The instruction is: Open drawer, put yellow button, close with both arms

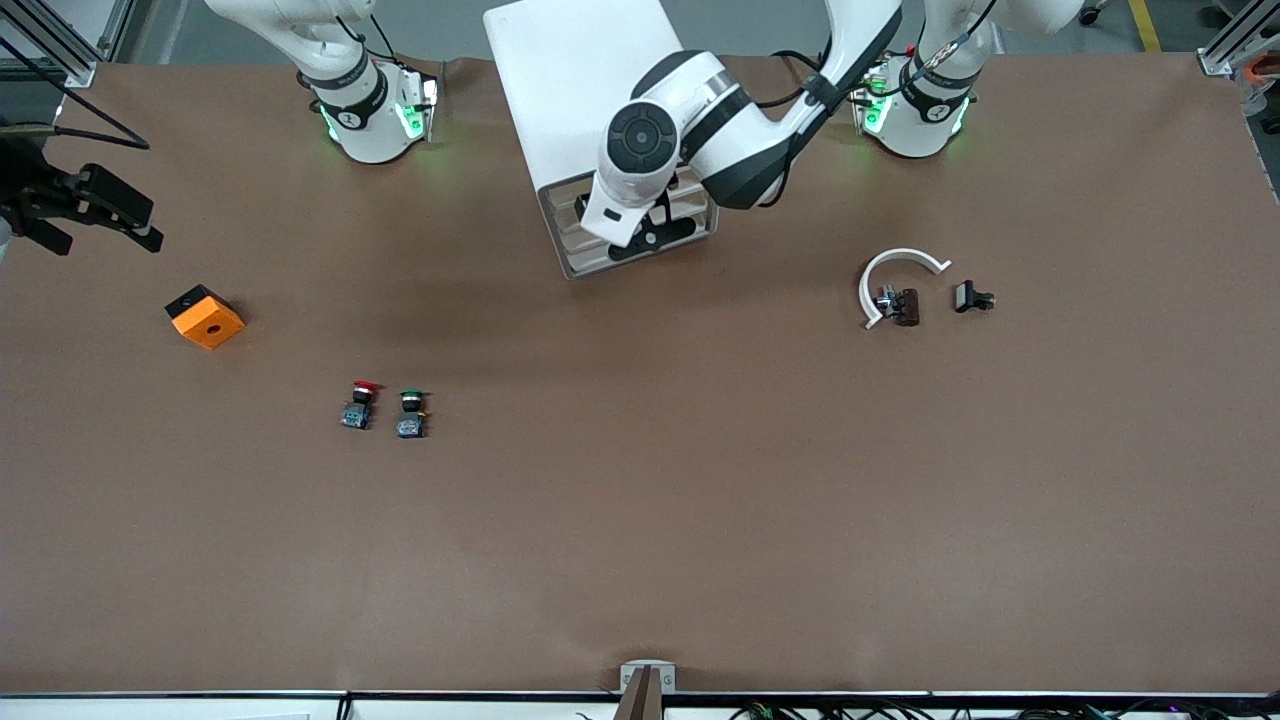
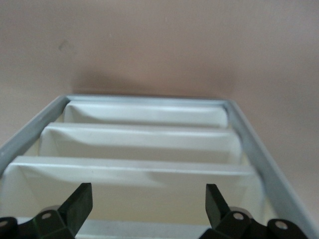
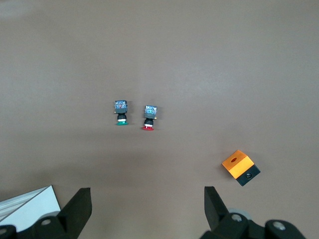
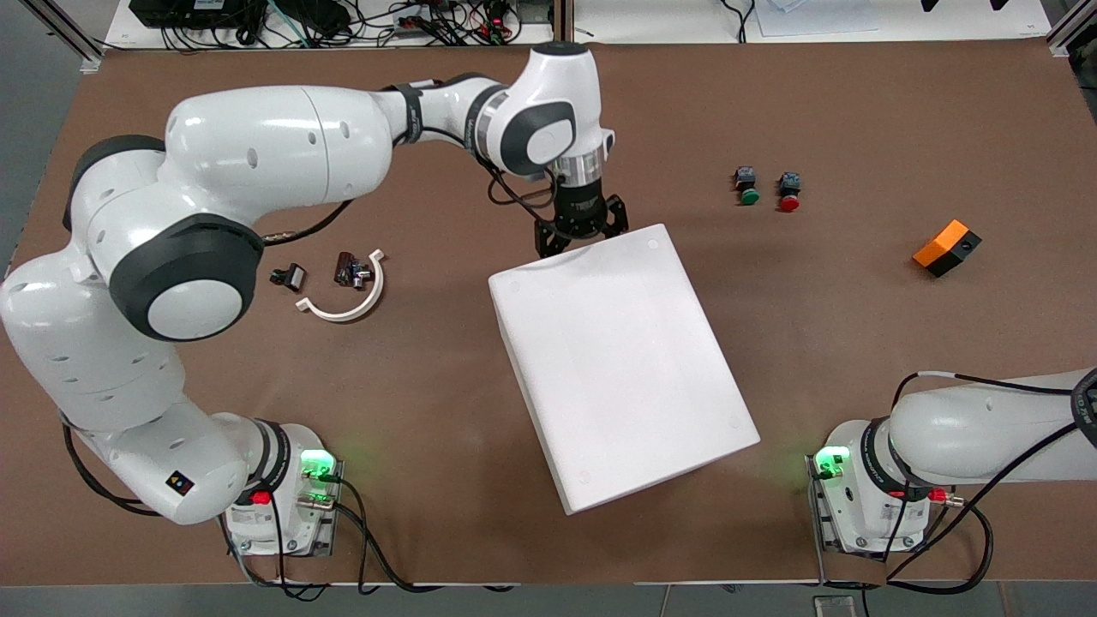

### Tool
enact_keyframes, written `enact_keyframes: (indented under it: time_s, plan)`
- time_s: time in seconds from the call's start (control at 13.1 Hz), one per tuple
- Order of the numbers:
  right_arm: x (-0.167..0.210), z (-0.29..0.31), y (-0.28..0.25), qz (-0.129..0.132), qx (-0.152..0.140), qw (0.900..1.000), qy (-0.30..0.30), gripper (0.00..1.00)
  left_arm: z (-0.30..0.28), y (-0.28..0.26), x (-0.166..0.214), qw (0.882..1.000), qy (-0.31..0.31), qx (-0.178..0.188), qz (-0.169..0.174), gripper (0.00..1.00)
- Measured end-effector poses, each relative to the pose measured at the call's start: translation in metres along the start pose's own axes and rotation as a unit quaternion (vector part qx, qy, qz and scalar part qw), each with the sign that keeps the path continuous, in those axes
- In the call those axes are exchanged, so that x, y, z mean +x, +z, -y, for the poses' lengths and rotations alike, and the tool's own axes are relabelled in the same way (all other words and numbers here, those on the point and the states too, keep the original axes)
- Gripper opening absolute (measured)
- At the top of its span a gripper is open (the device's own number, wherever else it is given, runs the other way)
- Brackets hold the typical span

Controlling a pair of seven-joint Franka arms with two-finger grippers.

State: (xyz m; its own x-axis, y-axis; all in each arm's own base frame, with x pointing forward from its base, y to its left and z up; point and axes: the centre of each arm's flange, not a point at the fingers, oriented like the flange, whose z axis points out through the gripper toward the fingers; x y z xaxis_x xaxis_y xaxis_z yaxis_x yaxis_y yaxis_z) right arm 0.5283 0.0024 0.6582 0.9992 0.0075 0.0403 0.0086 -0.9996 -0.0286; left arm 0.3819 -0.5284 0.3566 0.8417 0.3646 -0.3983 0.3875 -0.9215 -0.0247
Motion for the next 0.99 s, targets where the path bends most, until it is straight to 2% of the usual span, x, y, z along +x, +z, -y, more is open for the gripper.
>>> enact_keyframes:
  time_s: [0.23,0.46,0.76,0.91,0.99]
  plan:
    - [0.0,0.0,0.0,0.0,0.0,1.0,0.0,1.0,0.021,-0.074,0.087,0.996,-0.057,-0.057,-0.026,1.0]
    - [0.0,0.001,0.0,0.0,0.0,1.0,-0.001,1.0,0.065,-0.143,0.17,0.987,-0.101,-0.083,-0.089,1.0]
    - [0.0,0.002,0.0,0.0,0.0,1.0,-0.002,1.0,0.127,-0.198,0.245,0.968,-0.134,-0.058,-0.204,1.0]
    - [0.0,0.003,0.0,0.0,0.0,1.0,-0.002,1.0,0.165,-0.232,0.268,0.957,-0.154,-0.059,-0.238,1.0]
    - [0.0,0.003,0.0,0.0,0.0,1.0,-0.003,1.0,0.186,-0.249,0.276,0.956,-0.15,-0.057,-0.246,1.0]
